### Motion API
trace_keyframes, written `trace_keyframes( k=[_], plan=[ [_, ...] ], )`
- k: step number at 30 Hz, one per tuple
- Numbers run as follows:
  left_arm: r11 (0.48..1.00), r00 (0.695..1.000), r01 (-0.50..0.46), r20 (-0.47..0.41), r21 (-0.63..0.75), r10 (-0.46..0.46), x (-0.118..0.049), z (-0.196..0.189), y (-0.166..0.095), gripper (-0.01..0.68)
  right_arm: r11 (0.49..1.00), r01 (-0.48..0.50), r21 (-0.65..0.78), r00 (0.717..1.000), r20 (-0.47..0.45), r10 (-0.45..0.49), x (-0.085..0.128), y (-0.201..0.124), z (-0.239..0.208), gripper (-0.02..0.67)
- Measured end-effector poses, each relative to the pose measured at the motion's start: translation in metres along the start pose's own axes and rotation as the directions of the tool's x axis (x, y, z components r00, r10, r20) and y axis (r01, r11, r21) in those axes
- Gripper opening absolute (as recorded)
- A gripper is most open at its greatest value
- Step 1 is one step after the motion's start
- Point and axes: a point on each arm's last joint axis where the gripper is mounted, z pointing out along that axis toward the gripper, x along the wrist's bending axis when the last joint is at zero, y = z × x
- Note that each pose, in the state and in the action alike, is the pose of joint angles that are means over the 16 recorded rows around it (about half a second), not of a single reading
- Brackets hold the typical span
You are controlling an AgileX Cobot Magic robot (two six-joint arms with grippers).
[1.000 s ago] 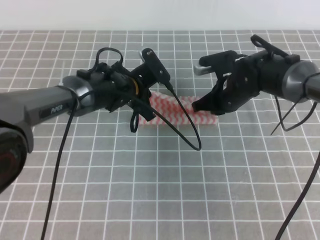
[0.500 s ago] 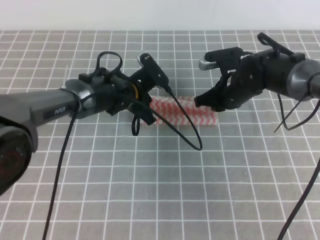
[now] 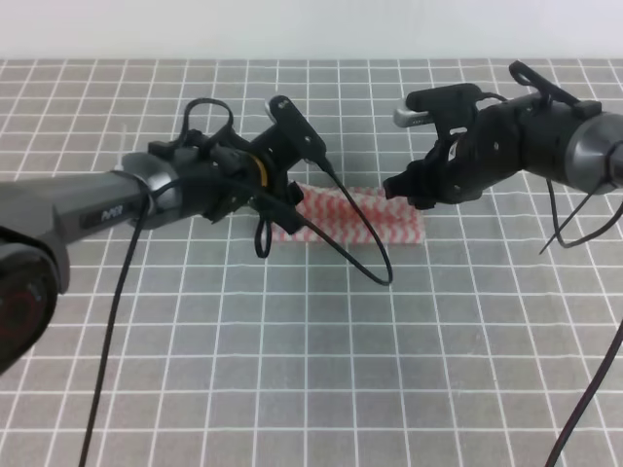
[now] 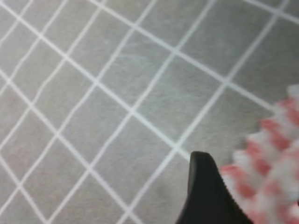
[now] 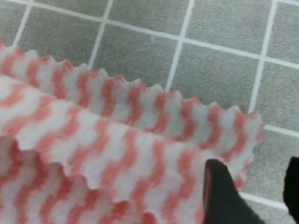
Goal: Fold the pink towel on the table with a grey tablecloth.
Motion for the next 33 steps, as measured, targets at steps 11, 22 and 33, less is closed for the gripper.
trace_keyframes(
  k=[11, 22, 33],
  plan=[
    [0.999, 0.999, 0.030, -0.022, -0.028, -0.031, 0.010, 0.012, -0.013, 0.373, 1.000, -0.001, -0.031, 1.000, 0.002, 0.001, -0.003, 0.003, 0.000, 0.277],
    [0.995, 0.994, 0.084, -0.061, -0.057, -0.088, 0.029, -0.012, -0.002, 0.371, 0.999, -0.003, 0.032, 1.000, 0.014, 0.002, -0.003, 0.010, -0.009, 0.284],
    [0.955, 0.955, 0.277, -0.083, -0.104, -0.286, 0.046, -0.050, 0.018, 0.223, 0.989, -0.060, 0.133, 0.998, -0.014, 0.062, 0.003, 0.016, -0.015, 0.304]
  ],
)
